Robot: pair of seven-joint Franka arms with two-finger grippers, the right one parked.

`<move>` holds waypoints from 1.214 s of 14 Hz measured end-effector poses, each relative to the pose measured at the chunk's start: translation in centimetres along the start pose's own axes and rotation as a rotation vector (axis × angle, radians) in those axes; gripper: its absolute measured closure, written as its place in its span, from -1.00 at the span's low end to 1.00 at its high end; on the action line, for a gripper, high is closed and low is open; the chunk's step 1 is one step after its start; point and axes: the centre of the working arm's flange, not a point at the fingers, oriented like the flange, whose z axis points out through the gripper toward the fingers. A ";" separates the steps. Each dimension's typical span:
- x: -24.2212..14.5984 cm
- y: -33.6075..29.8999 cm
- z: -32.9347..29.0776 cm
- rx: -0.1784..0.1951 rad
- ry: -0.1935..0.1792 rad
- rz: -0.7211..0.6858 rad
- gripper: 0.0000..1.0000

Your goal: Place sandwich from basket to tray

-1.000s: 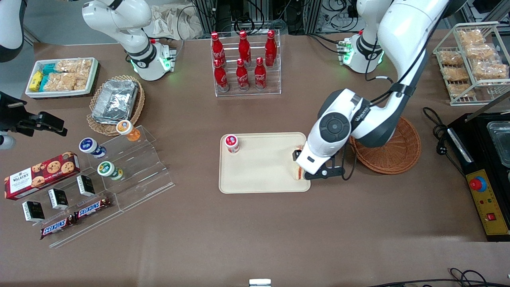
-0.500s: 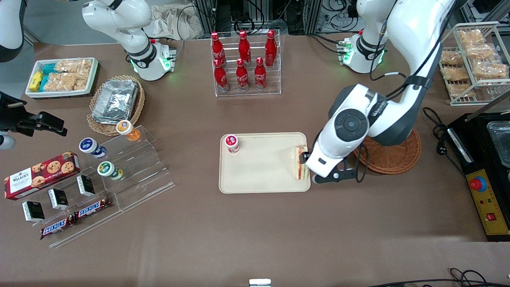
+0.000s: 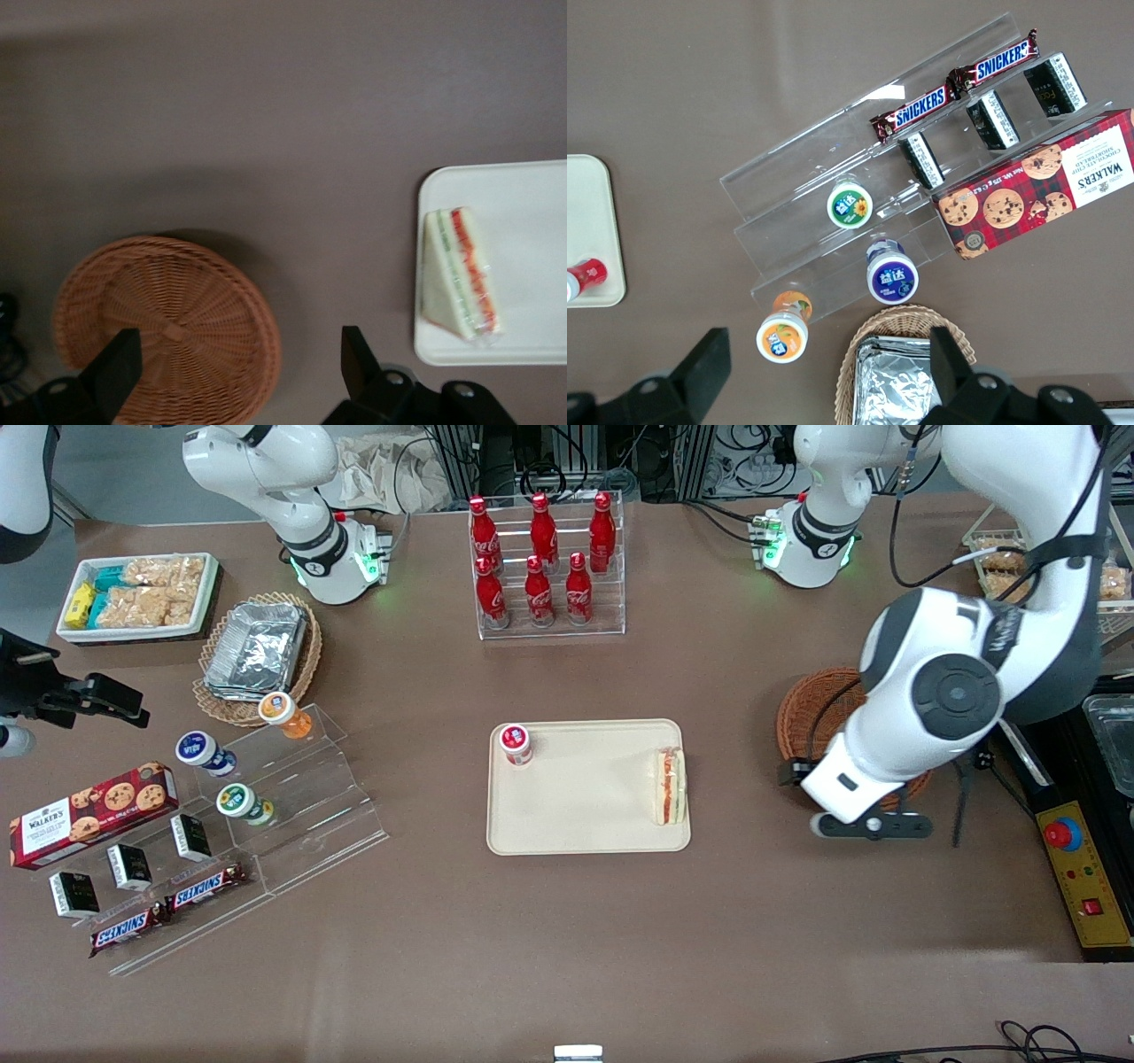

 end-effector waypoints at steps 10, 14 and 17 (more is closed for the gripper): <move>-5.6 -12.5 -8.8 -0.032 0.034 0.059 -0.99; -7.5 -16.0 -11.2 -0.082 0.072 0.028 -1.00; -8.0 -17.5 -11.8 -0.094 0.084 0.005 -1.00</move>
